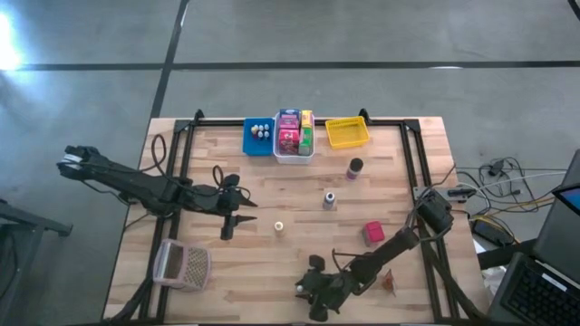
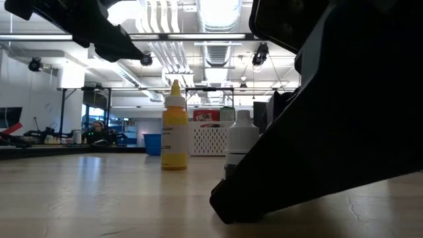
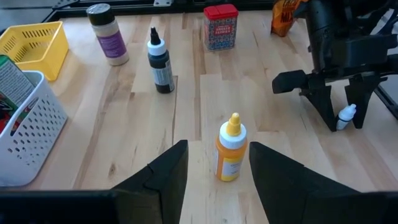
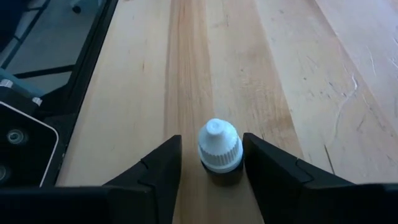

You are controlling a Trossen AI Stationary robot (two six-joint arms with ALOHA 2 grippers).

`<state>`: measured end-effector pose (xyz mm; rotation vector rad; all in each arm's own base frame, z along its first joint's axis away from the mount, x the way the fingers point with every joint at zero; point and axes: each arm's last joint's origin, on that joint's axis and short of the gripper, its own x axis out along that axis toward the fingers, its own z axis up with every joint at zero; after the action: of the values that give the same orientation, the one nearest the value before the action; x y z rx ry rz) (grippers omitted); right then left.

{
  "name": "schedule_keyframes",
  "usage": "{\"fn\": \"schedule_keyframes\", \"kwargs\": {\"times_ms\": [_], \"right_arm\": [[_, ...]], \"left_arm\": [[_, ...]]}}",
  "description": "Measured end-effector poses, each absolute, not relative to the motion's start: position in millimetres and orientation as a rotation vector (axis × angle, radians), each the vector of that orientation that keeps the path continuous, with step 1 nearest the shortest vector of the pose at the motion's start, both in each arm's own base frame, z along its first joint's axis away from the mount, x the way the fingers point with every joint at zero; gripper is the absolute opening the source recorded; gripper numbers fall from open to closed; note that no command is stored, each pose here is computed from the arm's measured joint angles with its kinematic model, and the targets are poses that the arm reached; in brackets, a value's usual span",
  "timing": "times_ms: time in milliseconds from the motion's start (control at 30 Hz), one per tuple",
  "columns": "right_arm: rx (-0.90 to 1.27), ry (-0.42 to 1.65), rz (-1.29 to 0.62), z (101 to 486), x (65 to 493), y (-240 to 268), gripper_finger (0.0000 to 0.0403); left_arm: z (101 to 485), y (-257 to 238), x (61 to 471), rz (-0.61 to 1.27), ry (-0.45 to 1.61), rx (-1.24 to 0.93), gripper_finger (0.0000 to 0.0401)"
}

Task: Pick & Place Kitchen Items
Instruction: Put the small black food coloring bottle into the blue bin

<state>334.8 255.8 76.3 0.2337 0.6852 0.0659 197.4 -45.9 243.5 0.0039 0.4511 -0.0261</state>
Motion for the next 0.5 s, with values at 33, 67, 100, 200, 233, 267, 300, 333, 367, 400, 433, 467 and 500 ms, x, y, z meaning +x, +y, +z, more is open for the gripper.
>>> {"fn": "schedule_keyframes", "kwargs": {"times_ms": [33,67,100,200,233,267,300,333,367,400,433,467,500], "right_arm": [[0.233,0.687,0.065,76.1,334.6,255.8,0.017],[0.231,0.689,0.066,76.0,334.2,256.1,0.0172],[0.234,0.69,0.064,75.8,334.0,256.2,0.0174],[0.24,0.696,0.06,75.3,333.4,256.2,0.0175],[0.239,0.697,0.059,75.2,333.3,256.2,0.0174],[0.238,0.699,0.059,75.0,333.1,256.1,0.0172],[0.236,0.703,0.057,74.8,332.9,255.9,0.0169],[0.237,0.708,0.053,74.3,332.6,255.7,0.0166],[0.241,0.715,0.048,73.9,332.2,255.3,0.0162],[0.246,0.723,0.04,73.7,331.6,254.9,0.0158],[0.248,0.728,0.035,73.2,331.1,254.7,0.0154],[0.247,0.73,0.032,73.0,330.8,254.7,0.015],[0.246,0.728,0.029,72.9,330.8,254.6,0.0147]], "left_arm": [[243.3,-45.9,197.2,-0.026,0.454,0.004,0.0177],[243.1,-45.8,197.1,-0.025,0.456,0.004,0.0177],[242.7,-45.7,197.0,-0.025,0.46,0.005,0.0177],[242.5,-45.7,196.9,-0.025,0.463,0.005,0.0177],[242.5,-45.7,196.9,-0.025,0.463,0.005,0.0177],[242.5,-45.7,196.9,-0.025,0.463,0.005,0.0177],[242.5,-45.8,196.9,-0.025,0.463,0.005,0.0177],[242.5,-45.7,196.9,-0.025,0.463,0.005,0.0177],[242.5,-45.7,196.9,-0.025,0.463,0.005,0.0177],[242.5,-45.7,196.9,-0.025,0.463,0.005,0.0177],[242.5,-45.7,196.8,-0.025,0.463,0.004,0.0177],[242.5,-45.7,196.8,-0.024,0.463,0.003,0.0177],[242.5,-45.7,196.8,-0.024,0.463,0.003,0.0177]]}}
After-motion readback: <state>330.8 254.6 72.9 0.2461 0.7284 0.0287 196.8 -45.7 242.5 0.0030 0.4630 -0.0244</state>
